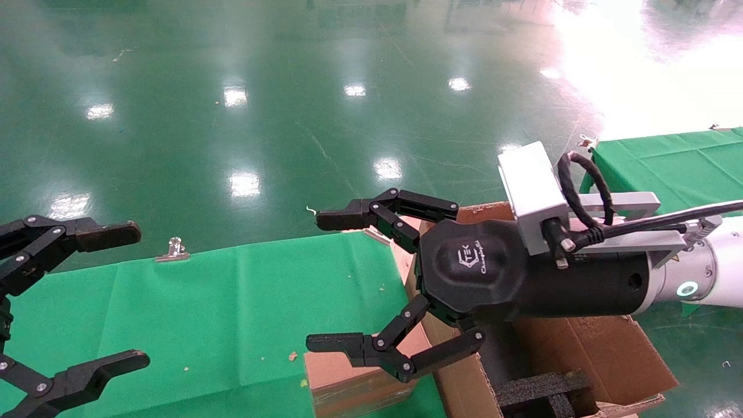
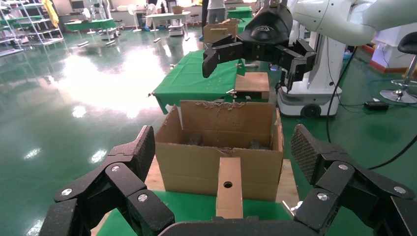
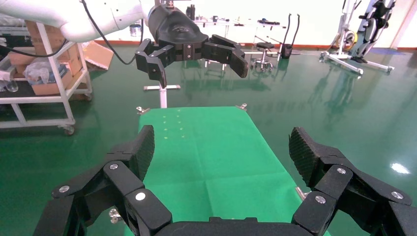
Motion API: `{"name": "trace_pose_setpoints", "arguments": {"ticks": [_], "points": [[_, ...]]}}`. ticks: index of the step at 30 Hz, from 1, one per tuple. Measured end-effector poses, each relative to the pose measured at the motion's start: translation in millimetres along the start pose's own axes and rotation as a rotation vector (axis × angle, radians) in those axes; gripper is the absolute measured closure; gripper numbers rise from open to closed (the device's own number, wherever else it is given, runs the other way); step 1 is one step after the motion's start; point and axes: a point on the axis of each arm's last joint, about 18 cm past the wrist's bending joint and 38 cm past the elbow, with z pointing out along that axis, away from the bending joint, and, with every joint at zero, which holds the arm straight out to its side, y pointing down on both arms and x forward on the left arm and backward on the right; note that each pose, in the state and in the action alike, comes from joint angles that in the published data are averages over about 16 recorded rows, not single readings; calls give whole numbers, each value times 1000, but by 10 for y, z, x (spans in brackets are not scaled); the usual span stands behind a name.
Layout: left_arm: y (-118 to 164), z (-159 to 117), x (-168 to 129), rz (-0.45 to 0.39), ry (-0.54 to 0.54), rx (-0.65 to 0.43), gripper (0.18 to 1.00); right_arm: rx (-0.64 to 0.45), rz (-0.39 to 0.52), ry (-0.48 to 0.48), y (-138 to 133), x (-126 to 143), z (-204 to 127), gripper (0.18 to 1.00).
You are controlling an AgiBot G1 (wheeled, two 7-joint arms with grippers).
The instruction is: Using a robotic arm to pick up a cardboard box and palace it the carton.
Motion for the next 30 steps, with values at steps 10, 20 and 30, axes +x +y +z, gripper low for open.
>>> {"name": "trace_pose_setpoints", "arguments": {"ticks": [10, 20, 30], "points": [[0, 0, 0, 0, 0, 0, 183, 0, 0, 0, 0, 0, 0, 178], [0, 0, 0, 0, 0, 0, 183, 0, 0, 0, 0, 0, 0, 178], [0, 0, 0, 0, 0, 0, 189, 0, 0, 0, 0, 0, 0, 178]]}}
